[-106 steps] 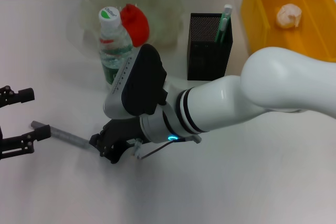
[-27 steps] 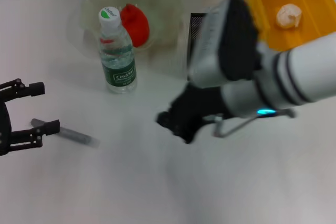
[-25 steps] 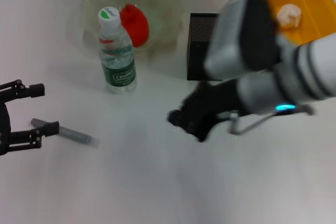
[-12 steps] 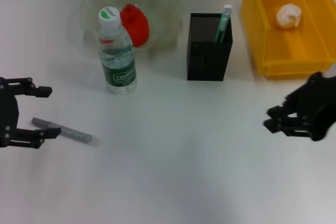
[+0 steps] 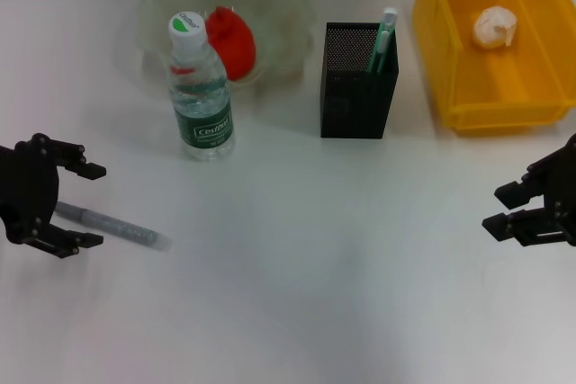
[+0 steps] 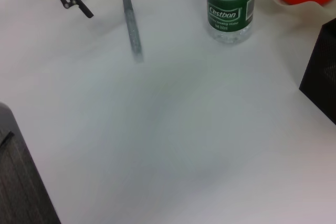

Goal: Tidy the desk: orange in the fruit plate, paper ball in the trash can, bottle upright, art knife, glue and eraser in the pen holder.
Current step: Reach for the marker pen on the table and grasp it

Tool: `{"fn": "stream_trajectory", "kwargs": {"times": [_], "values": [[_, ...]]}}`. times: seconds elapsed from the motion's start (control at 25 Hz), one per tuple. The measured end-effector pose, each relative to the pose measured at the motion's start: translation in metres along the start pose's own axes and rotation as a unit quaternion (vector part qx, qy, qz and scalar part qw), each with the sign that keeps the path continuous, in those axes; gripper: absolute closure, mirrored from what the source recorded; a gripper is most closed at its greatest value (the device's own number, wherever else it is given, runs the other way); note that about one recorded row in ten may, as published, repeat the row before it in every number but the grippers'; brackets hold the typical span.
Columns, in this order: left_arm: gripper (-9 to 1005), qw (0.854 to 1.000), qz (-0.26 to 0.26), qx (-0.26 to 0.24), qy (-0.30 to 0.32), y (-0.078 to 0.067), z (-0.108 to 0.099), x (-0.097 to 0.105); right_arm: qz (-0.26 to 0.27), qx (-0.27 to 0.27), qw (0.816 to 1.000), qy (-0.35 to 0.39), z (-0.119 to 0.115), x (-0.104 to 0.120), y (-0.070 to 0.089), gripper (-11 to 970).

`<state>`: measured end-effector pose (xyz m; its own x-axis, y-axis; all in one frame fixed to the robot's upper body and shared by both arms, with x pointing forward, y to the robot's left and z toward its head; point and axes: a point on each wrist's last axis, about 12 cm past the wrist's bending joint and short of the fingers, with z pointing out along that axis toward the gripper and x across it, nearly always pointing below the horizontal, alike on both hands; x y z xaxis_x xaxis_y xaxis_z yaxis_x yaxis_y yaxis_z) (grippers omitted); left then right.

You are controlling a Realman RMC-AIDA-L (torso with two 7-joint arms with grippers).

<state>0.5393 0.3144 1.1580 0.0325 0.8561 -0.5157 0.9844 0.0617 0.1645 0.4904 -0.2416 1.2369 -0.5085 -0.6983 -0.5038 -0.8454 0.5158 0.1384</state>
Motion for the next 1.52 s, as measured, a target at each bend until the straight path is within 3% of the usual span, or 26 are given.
{"fn": "stream_trajectory", "kwargs": {"times": [0.16, 0.52, 0.56, 0.72, 1.52], "values": [[185, 0.998, 0.028, 0.017, 0.062, 0.009, 0.011, -0.01, 0.008, 0.001, 1.0, 0.003, -0.001, -0.001, 0.0, 588], [185, 0.991, 0.062, 0.028, 0.117, 0.014, 0.036, -0.03, 0.006, -0.008, 1.0, 0.015, -0.002, -0.003, 0.002, 588], [185, 0.987, 0.078, 0.028, 0.137, 0.015, 0.047, -0.038, 0.006, -0.008, 1.0, 0.019, -0.002, -0.004, 0.002, 588], [337, 0.984, 0.091, 0.032, 0.147, 0.014, 0.053, -0.044, 0.01, -0.003, 1.0, 0.026, -0.003, -0.002, 0.001, 589], [517, 0.973, 0.13, 0.051, 0.184, 0.016, 0.064, -0.054, 0.019, -0.007, 0.999, 0.036, 0.0, 0.001, -0.001, 589]]}}
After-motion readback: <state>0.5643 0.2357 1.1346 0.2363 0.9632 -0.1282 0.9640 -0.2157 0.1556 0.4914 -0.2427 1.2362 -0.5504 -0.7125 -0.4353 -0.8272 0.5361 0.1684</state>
